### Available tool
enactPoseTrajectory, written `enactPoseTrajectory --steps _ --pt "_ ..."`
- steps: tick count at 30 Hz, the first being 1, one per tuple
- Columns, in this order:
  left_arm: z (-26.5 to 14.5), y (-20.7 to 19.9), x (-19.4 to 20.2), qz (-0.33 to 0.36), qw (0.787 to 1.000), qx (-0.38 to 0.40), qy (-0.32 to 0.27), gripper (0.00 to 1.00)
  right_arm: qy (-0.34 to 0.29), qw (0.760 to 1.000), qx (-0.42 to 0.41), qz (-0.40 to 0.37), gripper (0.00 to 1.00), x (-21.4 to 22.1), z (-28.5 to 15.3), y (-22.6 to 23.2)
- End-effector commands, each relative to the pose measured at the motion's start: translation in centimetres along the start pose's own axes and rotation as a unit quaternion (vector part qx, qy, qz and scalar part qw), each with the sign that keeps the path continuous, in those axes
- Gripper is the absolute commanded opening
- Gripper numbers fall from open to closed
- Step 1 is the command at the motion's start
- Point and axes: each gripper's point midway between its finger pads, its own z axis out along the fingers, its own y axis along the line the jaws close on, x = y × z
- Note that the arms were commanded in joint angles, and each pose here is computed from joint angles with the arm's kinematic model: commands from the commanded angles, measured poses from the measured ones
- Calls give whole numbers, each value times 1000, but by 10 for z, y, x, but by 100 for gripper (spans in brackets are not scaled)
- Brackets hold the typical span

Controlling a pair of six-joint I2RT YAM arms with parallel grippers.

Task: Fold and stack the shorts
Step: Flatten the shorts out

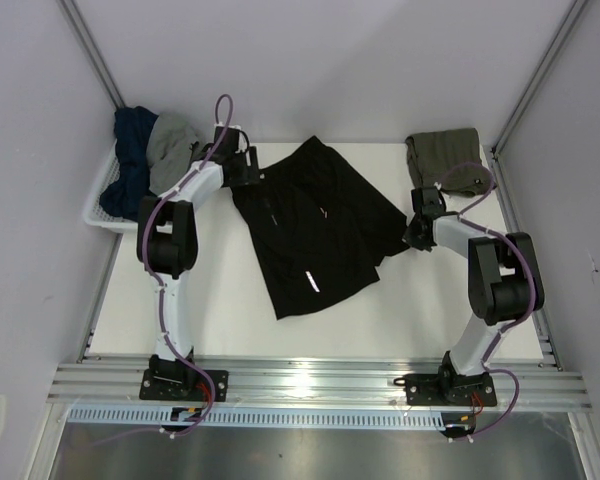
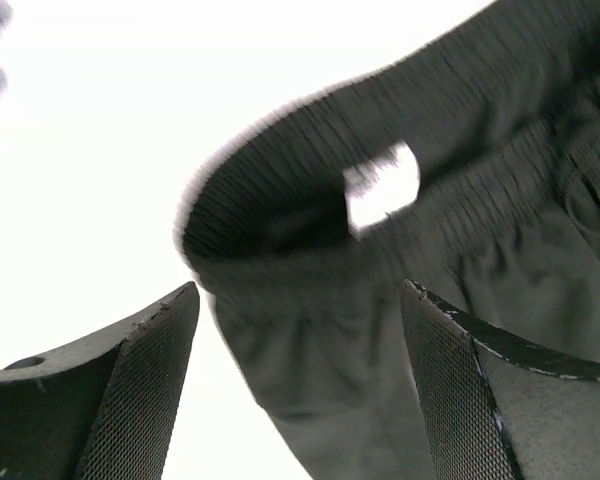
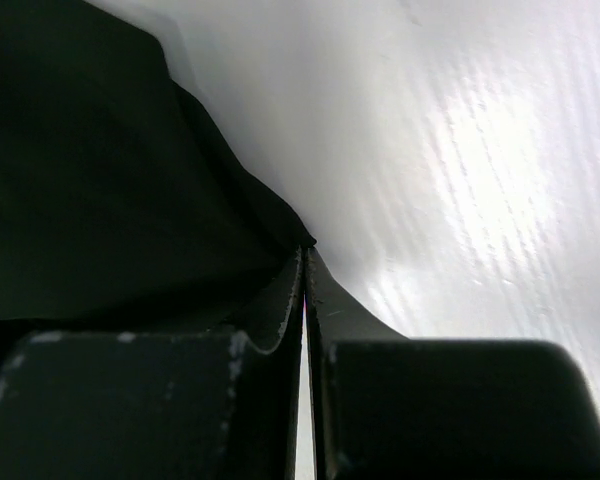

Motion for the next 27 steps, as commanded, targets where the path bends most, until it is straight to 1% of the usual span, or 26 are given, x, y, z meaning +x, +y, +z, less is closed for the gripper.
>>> enactPoseTrajectory --steps 1,3,5,7,8,9,10,11,12,14,18,20,23,24,26,27 --pt "-14 -9 -56 39 997 19 -67 83 43 998 53 -10 0 31 0 -36" --pt "-9 -8 -58 53 996 17 -65 84 47 997 53 -13 0 33 -1 -36" --pt "-9 -7 -58 61 996 17 -68 88 51 997 52 -16 0 35 -1 -37" --pt "-15 -15 -64 85 992 40 -83 90 50 997 58 -20 0 35 -2 -40" --pt "-15 -19 -60 96 991 57 -79 93 51 996 64 -24 0 35 -2 -43" --pt "-17 -27 -59 115 987 81 -78 93 46 996 75 -26 0 32 -3 -47" --pt "-14 -30 -55 122 986 89 -72 93 43 995 82 -26 0 31 -3 -50" --pt "-17 -35 -60 124 984 100 -76 93 43 995 88 -28 0 31 -4 -52" --pt "-15 -39 -57 141 981 115 -70 92 42 994 95 -26 0 30 -4 -55" --pt "-8 -44 -49 145 980 126 -54 90 45 994 95 -23 0 31 -4 -57" --pt "-3 -54 -44 164 975 144 -45 88 43 995 93 -19 0 29 -6 -58" --pt "3 -56 -31 170 973 153 -24 88 43 995 87 -18 0 27 -8 -57" --pt "3 -64 -23 183 966 183 -10 88 45 995 82 -19 0 26 -9 -54" --pt "10 -65 -17 187 965 186 0 88 44 996 80 -18 0 24 -9 -53" --pt "9 -69 -16 188 962 198 12 82 47 996 76 -17 0 26 -8 -52" --pt "16 -67 -1 188 961 200 39 75 48 996 75 -18 0 27 -7 -52"
